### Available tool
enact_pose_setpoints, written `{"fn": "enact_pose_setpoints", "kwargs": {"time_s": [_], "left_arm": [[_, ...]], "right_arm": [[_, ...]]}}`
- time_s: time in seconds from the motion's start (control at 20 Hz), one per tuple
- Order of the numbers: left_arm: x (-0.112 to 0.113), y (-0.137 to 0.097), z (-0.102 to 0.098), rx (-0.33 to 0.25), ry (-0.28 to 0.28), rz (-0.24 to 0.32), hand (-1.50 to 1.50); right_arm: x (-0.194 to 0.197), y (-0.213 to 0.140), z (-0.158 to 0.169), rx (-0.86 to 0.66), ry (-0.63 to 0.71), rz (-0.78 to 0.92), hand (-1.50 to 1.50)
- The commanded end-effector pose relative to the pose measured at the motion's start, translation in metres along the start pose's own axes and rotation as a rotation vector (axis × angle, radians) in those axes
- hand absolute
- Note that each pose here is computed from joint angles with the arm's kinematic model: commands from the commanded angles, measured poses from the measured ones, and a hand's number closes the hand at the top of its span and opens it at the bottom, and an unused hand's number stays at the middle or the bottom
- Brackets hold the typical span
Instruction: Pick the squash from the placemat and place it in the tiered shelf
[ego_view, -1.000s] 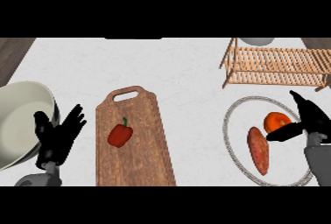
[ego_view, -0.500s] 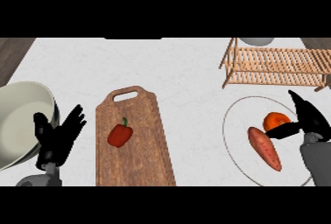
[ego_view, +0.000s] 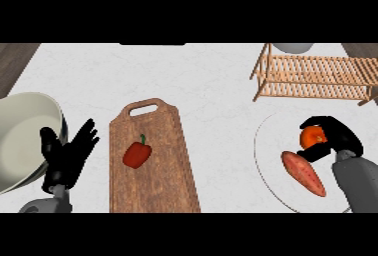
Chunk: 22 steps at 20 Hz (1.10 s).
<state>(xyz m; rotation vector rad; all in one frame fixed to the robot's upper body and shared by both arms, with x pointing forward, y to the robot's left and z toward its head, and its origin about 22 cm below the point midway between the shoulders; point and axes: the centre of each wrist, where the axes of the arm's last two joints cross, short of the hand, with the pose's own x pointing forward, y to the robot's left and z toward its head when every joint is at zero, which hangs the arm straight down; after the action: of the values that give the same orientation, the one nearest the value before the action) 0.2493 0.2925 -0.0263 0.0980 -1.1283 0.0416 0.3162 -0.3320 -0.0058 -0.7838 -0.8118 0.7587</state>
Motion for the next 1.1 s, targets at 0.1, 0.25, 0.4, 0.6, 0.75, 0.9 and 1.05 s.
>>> {"fn": "enact_pose_setpoints", "kwargs": {"time_s": [0.1, 0.25, 0.4, 0.6, 0.75, 0.9, 1.05], "left_arm": [[0.006, -0.013, -0.007, 0.0, 0.015, 0.002, 0.0], [-0.014, 0.006, 0.001, -0.001, 0.025, 0.015, 0.0], [0.001, 0.009, -0.002, 0.004, 0.026, 0.003, 0.0], [-0.006, 0.0, 0.006, -0.006, 0.019, 0.016, 0.0], [-0.006, 0.012, 0.01, 0.021, 0.032, 0.005, 0.0], [-0.009, 0.013, 0.008, 0.024, 0.036, 0.008, 0.0], [-0.008, 0.013, 0.001, 0.017, 0.02, 0.02, 0.0]], "right_arm": [[0.007, 0.028, 0.007, 0.038, -0.084, -0.049, 1.5], [0.021, 0.003, 0.011, 0.034, -0.168, -0.021, 1.5], [0.049, 0.028, 0.021, 0.146, -0.334, 0.035, 1.5], [0.07, 0.036, 0.044, 0.184, -0.501, 0.085, 1.5], [0.091, 0.006, 0.079, 0.074, -0.594, -0.011, 1.5], [0.08, -0.024, 0.106, -0.06, -0.65, -0.052, 1.5], [0.095, -0.043, 0.143, -0.174, -0.694, -0.105, 1.5]]}}
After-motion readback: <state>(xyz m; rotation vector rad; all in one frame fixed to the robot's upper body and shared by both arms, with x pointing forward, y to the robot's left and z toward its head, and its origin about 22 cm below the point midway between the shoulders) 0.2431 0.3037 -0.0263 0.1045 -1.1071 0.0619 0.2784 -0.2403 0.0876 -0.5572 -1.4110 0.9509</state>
